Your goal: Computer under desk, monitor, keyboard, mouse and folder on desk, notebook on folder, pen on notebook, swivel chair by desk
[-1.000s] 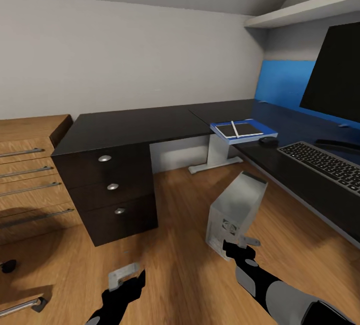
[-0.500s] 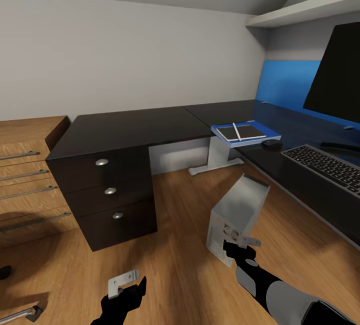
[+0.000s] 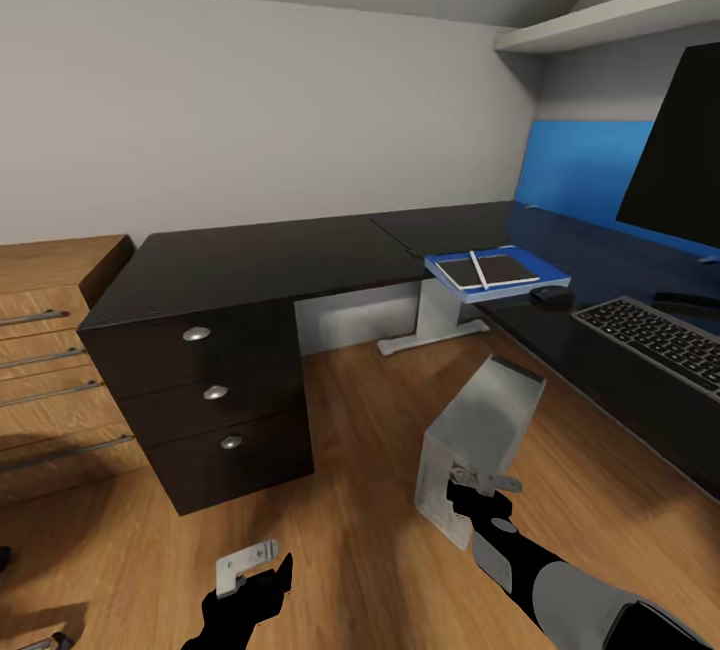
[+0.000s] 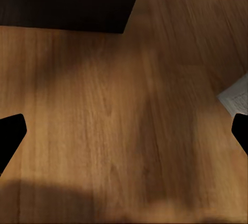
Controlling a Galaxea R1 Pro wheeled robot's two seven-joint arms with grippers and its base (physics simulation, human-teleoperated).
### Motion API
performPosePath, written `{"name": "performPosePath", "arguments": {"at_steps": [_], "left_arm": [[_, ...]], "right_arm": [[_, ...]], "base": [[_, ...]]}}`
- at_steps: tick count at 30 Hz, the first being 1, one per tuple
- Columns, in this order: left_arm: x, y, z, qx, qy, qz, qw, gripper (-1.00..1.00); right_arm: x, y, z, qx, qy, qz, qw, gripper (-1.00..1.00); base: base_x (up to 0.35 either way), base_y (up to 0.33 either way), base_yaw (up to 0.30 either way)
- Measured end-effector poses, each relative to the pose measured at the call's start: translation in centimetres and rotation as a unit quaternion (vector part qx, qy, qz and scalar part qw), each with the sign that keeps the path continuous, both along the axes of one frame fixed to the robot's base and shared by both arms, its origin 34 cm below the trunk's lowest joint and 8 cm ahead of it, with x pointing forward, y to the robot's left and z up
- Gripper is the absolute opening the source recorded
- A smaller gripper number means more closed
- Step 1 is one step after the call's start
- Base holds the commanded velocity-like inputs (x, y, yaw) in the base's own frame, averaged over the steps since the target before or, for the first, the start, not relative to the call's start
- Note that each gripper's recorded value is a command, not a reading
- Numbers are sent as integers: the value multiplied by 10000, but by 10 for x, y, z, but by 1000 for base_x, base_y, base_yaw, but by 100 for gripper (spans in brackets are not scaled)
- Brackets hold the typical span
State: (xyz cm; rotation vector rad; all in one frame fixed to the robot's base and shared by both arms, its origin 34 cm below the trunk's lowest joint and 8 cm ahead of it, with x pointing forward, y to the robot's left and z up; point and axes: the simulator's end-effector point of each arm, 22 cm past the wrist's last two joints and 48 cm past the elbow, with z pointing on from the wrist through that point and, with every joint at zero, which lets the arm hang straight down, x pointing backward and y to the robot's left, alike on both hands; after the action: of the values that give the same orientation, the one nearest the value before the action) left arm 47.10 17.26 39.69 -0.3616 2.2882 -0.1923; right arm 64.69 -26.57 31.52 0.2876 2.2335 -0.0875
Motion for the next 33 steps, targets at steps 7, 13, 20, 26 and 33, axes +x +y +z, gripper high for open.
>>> {"name": "performPosePath", "arguments": {"at_steps": [7,13,20,26,33], "left_arm": [[0,0,0,3,-2,1,10000,100],[0,0,0,1,3,1,10000,100],[0,0,0,4,-1,1,10000,100],[0,0,0,3,0,1,10000,100],[0,0,0,1,4,-5,10000,100]], "right_arm": [[-1,-2,-1,19,4,-49,10000,100],[-1,-2,-1,7,17,-32,10000,100],[-1,-6,-1,-9,11,-51,10000,100],[-1,-6,-1,-24,9,-32,10000,100],[-1,-7,-1,-9,10,-57,10000,100]], "base": [[165,0,0],[175,0,0],[105,0,0],[103,-1,0],[171,-53,0]]}}
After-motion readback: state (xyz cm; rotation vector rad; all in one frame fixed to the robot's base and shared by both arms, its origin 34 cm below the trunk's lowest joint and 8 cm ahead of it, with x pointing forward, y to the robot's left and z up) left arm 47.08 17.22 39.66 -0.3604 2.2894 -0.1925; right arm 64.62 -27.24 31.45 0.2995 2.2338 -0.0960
